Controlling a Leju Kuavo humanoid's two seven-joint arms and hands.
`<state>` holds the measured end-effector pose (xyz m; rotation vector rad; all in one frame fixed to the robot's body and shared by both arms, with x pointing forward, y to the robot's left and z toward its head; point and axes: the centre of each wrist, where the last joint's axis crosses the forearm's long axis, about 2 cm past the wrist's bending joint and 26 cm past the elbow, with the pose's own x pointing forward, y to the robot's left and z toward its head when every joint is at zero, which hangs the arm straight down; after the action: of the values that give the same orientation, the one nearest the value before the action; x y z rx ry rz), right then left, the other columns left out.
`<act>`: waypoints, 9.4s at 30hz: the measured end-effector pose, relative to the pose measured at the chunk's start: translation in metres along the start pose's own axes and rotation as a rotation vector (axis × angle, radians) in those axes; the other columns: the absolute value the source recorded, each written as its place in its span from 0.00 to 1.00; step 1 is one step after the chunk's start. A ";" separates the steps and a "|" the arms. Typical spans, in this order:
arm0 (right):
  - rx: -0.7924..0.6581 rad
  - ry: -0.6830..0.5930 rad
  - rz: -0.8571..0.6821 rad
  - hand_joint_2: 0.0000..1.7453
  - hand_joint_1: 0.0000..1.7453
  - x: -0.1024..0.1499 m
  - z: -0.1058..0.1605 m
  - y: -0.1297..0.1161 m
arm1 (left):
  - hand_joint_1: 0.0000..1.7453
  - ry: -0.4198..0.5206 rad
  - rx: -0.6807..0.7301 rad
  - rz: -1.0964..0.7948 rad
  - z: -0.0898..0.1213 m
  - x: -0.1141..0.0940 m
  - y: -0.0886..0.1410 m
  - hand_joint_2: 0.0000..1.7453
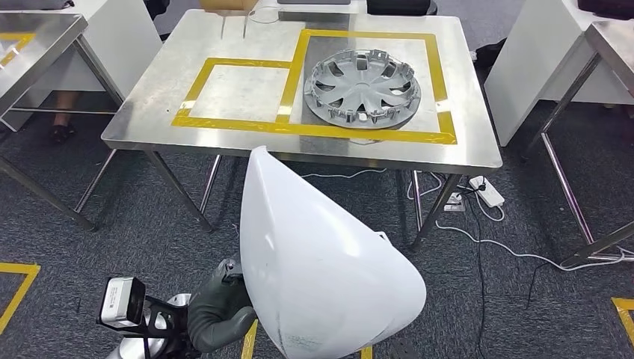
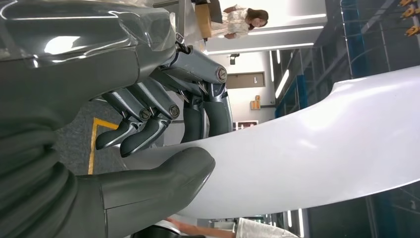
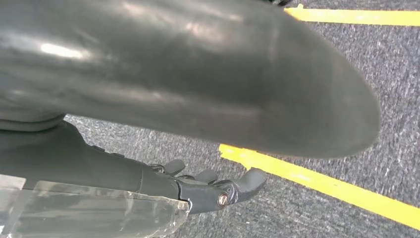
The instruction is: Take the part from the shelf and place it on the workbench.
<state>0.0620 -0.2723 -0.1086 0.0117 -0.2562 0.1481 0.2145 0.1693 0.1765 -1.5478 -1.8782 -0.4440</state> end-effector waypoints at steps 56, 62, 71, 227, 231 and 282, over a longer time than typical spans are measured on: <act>0.008 0.000 0.024 0.00 0.00 0.006 -0.001 -0.001 | 1.00 -0.012 0.007 -0.019 0.003 0.000 0.000 1.00; 0.007 0.002 0.019 0.00 0.00 0.004 0.000 -0.001 | 1.00 -0.009 0.003 -0.019 0.002 0.000 0.000 1.00; 0.019 0.002 0.008 0.00 0.00 0.003 0.000 0.006 | 1.00 -0.006 -0.002 -0.015 0.000 0.000 0.000 1.00; 0.008 -0.015 -0.067 0.00 0.00 -0.015 0.002 0.004 | 0.00 0.168 0.200 -0.096 -0.014 -0.023 0.010 0.00; 0.003 -0.014 -0.057 0.00 0.00 -0.014 0.001 0.001 | 0.00 0.155 0.200 -0.091 -0.015 -0.024 0.009 0.00; 0.003 -0.006 -0.041 0.00 0.00 0.011 -0.001 -0.003 | 0.00 0.143 0.187 -0.073 -0.013 -0.018 0.014 0.00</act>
<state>0.0736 -0.2738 -0.1070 0.0198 -0.2614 0.1081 0.2330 0.1513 0.1718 -1.2947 -1.8150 -0.3882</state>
